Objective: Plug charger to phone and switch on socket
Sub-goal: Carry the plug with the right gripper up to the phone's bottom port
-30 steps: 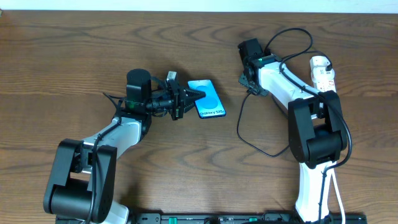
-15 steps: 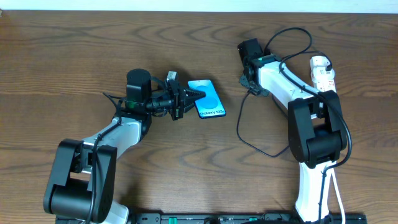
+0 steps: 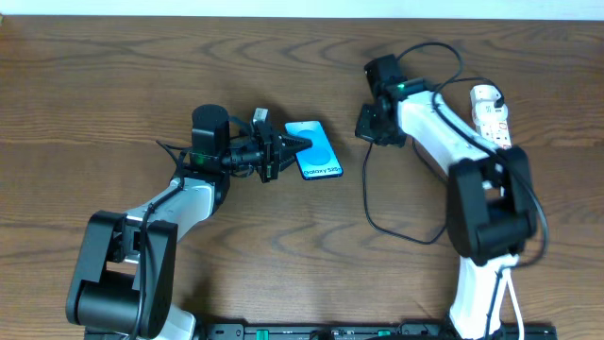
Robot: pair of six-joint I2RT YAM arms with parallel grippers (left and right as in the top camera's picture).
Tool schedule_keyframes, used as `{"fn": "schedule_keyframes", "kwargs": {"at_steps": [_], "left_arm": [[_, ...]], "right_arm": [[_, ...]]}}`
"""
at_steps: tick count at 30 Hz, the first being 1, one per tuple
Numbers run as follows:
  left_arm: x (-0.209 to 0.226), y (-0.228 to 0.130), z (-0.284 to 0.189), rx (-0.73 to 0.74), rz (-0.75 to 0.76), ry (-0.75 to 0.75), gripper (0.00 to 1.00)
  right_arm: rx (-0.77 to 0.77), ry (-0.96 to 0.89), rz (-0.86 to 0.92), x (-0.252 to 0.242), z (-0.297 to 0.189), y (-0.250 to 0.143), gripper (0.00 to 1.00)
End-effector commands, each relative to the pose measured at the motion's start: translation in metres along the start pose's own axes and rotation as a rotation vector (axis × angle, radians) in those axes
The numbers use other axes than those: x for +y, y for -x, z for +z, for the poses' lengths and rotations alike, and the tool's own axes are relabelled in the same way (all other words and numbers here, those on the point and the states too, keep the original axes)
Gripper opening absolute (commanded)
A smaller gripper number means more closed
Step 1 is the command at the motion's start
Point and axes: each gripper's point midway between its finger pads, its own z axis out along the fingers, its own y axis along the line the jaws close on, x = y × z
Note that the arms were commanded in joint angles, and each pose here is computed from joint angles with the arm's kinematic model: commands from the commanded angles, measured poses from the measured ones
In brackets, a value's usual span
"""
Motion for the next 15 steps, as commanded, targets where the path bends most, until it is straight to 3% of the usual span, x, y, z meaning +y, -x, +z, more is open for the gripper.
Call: {"fn": "schedule_keyframes", "kwargs": {"at_steps": [1, 8, 15], "left_arm": [[-0.015, -0.002, -0.001, 0.015, 0.059, -0.021, 0.08], [-0.015, -0.002, -0.001, 0.014, 0.128, -0.021, 0.07], [-0.015, 0.007, -0.001, -0.039, 0.168, -0.021, 0.08]], "right_arm": [[-0.051, 0.169, -0.132, 0.024, -0.077, 0.0, 0.01], [-0.084, 0.29, -0.262, 0.008, -0.183, -0.032, 0.01], [-0.106, 0.465, -0.435, 0.01, -0.252, -0.085, 0.01]]}}
